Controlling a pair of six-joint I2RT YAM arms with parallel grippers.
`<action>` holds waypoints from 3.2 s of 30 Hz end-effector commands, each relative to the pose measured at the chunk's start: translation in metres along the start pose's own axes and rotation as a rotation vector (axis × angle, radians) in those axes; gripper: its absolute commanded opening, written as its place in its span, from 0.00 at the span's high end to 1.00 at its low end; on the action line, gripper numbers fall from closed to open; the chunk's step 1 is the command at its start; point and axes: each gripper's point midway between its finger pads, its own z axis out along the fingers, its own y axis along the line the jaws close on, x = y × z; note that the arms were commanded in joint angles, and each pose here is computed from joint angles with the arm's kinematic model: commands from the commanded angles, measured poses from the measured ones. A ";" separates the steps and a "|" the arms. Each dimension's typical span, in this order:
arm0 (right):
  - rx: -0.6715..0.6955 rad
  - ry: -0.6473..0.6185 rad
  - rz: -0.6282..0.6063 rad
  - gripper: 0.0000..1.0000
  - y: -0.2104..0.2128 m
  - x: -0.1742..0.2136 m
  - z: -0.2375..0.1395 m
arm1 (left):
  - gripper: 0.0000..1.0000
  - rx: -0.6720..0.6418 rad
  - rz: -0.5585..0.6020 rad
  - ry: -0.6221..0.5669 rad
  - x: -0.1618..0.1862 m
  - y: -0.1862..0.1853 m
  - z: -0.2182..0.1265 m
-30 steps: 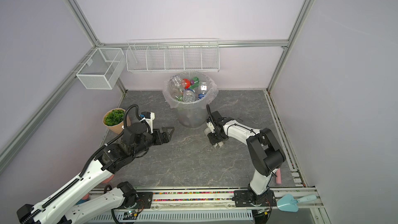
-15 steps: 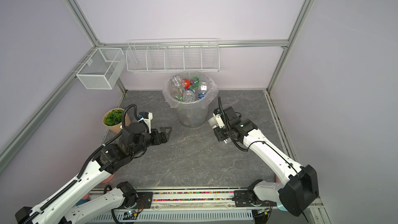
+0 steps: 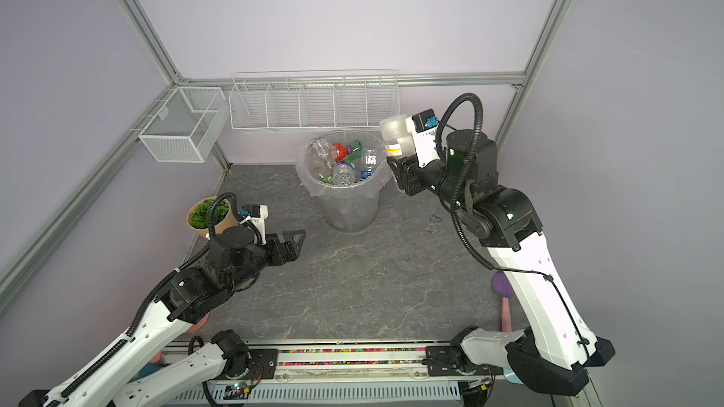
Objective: Throw the plastic bottles in the bin
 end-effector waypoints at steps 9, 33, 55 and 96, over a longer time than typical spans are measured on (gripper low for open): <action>-0.120 -0.206 0.008 0.64 0.024 -0.076 0.019 | 0.04 -0.029 0.024 -0.035 -0.016 0.001 -0.007; -0.028 0.164 0.188 0.23 -0.029 0.042 0.218 | 0.03 -0.045 0.012 -0.064 -0.018 0.010 -0.025; -0.026 0.029 0.114 0.12 -0.022 -0.002 0.123 | 0.03 -0.050 0.017 -0.082 -0.023 0.010 -0.026; 0.346 -0.043 0.056 0.12 -0.088 0.050 -0.039 | 0.00 -0.330 0.132 -0.422 -0.115 0.038 -0.086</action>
